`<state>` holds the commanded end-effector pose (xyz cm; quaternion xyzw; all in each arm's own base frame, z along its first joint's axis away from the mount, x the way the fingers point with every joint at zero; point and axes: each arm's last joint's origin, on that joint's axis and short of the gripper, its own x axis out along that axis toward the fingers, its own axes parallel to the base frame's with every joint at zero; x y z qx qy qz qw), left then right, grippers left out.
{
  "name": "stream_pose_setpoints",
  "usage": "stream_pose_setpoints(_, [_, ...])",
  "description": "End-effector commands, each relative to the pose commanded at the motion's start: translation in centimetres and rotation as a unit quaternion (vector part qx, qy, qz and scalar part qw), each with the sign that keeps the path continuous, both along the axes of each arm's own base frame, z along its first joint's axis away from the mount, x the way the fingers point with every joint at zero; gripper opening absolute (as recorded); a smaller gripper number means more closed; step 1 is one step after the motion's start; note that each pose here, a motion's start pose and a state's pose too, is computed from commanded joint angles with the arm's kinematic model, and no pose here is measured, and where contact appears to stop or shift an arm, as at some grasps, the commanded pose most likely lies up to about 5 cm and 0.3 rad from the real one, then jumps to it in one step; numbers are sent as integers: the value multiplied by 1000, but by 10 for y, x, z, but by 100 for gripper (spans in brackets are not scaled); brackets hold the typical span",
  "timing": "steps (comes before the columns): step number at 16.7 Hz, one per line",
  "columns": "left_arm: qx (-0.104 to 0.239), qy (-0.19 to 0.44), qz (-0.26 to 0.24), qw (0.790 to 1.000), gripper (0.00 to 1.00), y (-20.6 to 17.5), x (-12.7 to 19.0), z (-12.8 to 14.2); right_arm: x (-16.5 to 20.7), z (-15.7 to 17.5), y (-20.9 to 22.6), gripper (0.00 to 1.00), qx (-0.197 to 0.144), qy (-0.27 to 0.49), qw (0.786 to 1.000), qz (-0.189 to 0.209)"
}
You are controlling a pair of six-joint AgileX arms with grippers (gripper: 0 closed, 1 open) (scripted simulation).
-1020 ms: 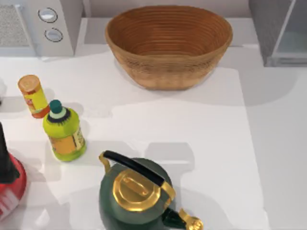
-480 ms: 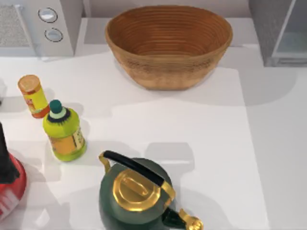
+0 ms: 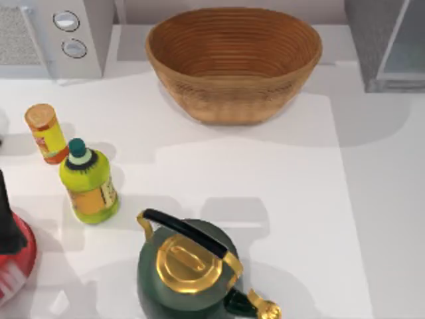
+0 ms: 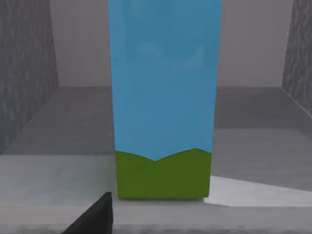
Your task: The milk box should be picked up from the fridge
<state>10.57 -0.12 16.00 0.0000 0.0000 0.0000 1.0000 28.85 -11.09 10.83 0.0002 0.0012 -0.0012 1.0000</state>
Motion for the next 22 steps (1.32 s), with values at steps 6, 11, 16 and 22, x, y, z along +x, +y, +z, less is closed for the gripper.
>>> stream_pose_setpoints(6, [0,0,0,1000,100,0,0,0,92,7,16,100,-1,-3,1000,-3])
stream_pose_setpoints(11, [0,0,0,1000,100,0,0,0,116,10,26,100,-1,0,1000,-4])
stream_pose_setpoints(16, [0,0,0,1000,100,0,0,0,119,9,25,100,-1,1,1000,-4])
stream_pose_setpoints(22, [0,0,0,1000,100,0,0,0,166,11,24,100,-2,-5,1000,-4])
